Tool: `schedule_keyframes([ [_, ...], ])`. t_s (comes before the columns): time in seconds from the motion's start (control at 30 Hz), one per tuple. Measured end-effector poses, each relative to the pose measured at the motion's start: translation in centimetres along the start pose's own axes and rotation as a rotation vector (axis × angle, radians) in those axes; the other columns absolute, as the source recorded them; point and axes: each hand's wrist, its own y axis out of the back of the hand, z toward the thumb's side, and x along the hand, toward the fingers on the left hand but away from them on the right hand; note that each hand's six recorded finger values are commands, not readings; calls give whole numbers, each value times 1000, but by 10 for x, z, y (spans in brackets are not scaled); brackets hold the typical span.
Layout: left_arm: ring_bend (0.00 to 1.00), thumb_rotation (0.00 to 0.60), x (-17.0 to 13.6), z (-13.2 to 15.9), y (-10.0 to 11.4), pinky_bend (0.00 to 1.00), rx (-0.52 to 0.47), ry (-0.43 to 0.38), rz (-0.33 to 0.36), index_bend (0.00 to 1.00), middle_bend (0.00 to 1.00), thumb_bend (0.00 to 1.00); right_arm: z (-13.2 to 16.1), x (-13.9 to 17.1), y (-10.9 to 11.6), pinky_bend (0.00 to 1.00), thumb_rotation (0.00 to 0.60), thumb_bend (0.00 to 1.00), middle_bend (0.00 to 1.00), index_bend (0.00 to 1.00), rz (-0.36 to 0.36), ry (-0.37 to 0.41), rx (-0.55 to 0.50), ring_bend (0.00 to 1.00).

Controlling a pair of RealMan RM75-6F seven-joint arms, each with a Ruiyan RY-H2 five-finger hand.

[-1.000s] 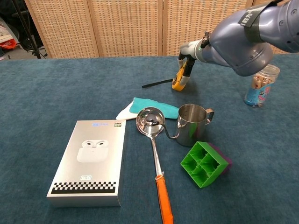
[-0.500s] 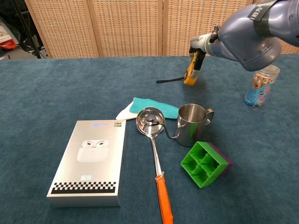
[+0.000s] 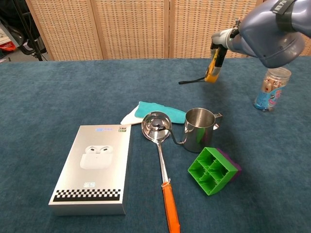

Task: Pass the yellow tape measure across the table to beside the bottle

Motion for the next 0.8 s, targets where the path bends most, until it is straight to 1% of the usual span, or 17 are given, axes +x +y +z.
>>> schedule_keyframes([
  [0.17,0,600,0,0,0,0,0,0,1,19,0,211,-15,-3,-1,0,600,260,107,623,5,-33,5,0],
  [0.5,0,600,-1,3,-2,0,4,-7,-7,20,0,212,-58,-8,-3,0,600,260,107,625,17,-121,1,0],
  [0.8,0,600,-1,3,-2,0,3,-9,-8,20,0,211,-72,-9,-5,0,600,260,107,631,22,-149,7,0],
])
